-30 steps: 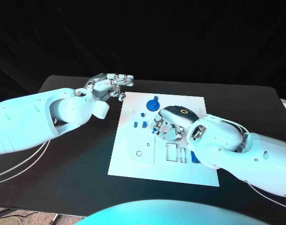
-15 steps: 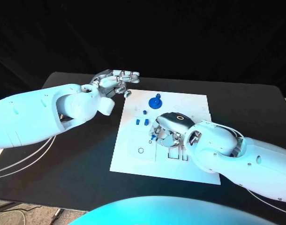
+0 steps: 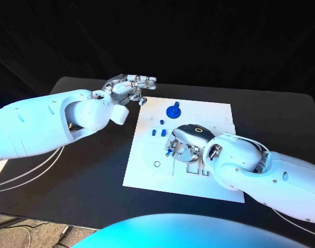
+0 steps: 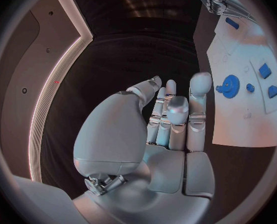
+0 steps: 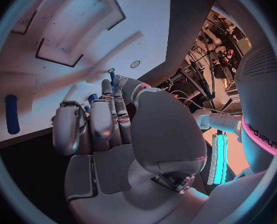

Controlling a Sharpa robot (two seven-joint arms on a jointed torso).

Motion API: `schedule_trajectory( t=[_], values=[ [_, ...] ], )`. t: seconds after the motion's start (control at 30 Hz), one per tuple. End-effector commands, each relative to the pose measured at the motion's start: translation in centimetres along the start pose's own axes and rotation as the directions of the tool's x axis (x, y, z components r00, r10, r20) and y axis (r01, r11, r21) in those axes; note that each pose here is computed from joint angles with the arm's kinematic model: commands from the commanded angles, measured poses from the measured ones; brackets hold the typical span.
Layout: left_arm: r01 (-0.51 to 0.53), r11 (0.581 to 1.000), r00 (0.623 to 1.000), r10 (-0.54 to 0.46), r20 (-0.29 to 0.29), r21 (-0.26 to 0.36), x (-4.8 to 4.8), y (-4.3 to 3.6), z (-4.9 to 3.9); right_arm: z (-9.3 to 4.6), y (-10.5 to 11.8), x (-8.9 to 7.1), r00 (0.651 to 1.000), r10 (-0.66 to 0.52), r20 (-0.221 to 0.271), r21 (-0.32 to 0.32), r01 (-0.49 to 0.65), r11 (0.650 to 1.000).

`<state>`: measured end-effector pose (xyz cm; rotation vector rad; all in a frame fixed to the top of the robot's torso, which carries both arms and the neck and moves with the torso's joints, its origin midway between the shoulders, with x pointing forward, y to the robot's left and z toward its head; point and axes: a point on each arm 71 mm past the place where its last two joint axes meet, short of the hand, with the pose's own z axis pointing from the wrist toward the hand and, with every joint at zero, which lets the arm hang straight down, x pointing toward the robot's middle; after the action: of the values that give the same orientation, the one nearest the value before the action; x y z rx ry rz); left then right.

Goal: Assemble the parts on the task board

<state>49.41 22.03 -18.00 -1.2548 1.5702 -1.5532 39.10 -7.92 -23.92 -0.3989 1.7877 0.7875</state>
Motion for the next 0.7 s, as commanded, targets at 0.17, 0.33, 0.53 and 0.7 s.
schedule_trajectory(
  t=[0.17,0.33,0.53,0.7],
  values=[
    [0.001,1.0,1.0,-0.001,-0.023,0.006,0.3,-0.09,-0.03,0.14,0.08,0.43,0.999,-0.023,-0.026,-0.008,0.023,1.0],
    [0.0,1.0,1.0,0.0,-0.025,0.006,0.35,-0.09,-0.04,0.31,-0.07,0.61,0.999,-0.037,-0.022,-0.002,0.037,0.999],
    [-0.001,1.0,1.0,0.001,-0.028,0.006,0.41,-0.1,-0.06,0.5,-0.2,0.97,0.998,-0.049,-0.034,0.004,0.049,0.999],
    [-0.001,1.0,1.0,0.002,-0.03,0.005,0.44,-0.1,-0.08,0.59,-0.2,1.27,0.997,-0.055,-0.051,0.005,0.055,0.998]
  ],
)
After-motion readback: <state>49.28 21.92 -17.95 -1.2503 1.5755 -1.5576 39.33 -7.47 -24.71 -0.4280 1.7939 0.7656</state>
